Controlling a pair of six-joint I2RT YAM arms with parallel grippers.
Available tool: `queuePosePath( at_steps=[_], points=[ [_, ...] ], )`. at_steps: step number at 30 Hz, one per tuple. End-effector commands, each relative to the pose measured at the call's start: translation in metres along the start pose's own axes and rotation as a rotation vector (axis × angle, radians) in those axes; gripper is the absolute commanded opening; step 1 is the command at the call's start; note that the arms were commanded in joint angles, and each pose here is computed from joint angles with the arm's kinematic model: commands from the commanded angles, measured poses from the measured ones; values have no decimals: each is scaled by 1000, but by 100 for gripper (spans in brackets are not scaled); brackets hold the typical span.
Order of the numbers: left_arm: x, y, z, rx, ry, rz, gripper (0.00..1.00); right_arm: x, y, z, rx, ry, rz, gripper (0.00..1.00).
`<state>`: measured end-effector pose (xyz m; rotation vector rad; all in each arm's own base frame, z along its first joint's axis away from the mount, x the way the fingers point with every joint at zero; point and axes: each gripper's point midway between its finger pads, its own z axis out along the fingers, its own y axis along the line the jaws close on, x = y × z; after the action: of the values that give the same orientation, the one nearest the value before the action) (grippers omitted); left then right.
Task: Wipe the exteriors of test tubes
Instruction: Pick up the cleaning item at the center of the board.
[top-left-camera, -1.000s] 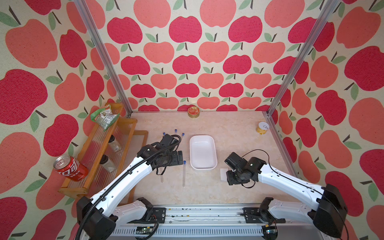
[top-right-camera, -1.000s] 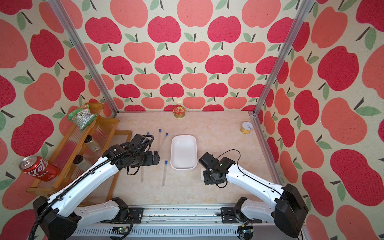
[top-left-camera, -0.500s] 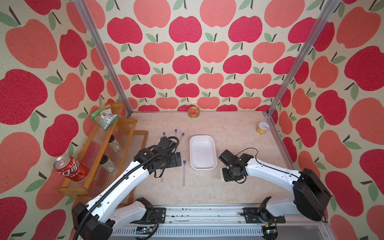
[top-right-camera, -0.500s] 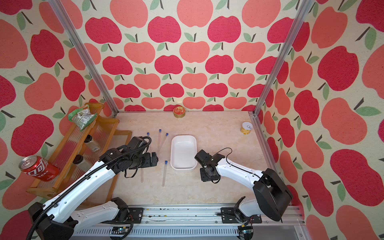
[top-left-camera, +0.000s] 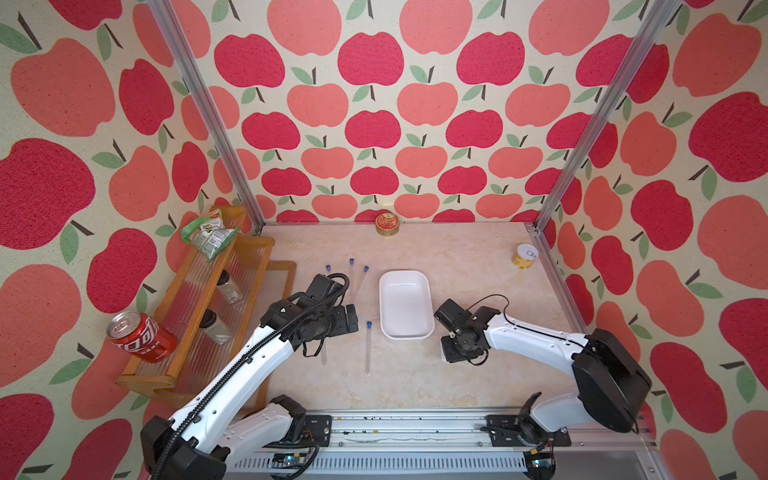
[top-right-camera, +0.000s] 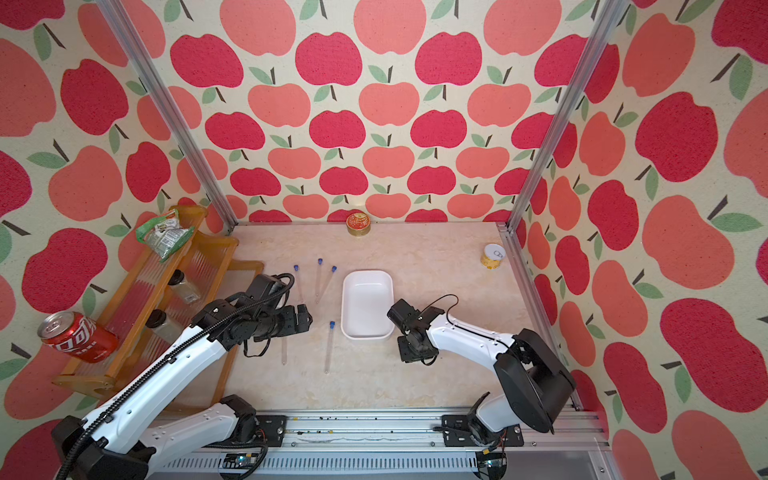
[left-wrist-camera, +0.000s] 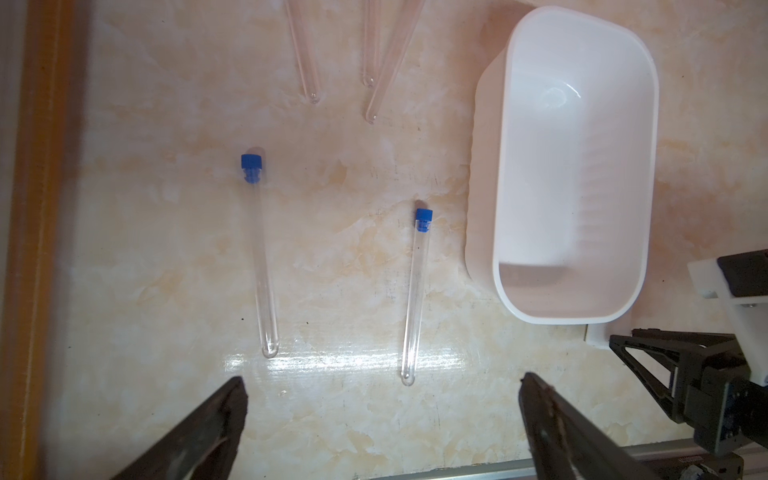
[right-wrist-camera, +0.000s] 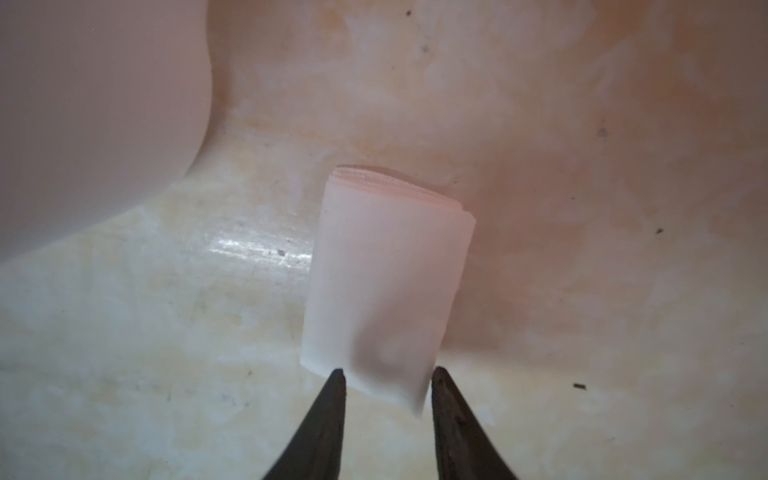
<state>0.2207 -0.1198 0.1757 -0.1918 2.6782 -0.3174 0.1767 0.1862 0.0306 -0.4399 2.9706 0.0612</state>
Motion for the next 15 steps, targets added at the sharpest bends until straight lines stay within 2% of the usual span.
queuePosePath(
  at_steps=[1,11,15],
  points=[
    [3,2,-1,12,5,-25,99,-4,2,4,-1,2,-19,36],
    [6,7,2,2,26,-51,100,7,-2,26,18,57,-11,26],
    [8,8,5,-2,37,-53,99,11,-5,29,24,70,-3,16]
  ],
)
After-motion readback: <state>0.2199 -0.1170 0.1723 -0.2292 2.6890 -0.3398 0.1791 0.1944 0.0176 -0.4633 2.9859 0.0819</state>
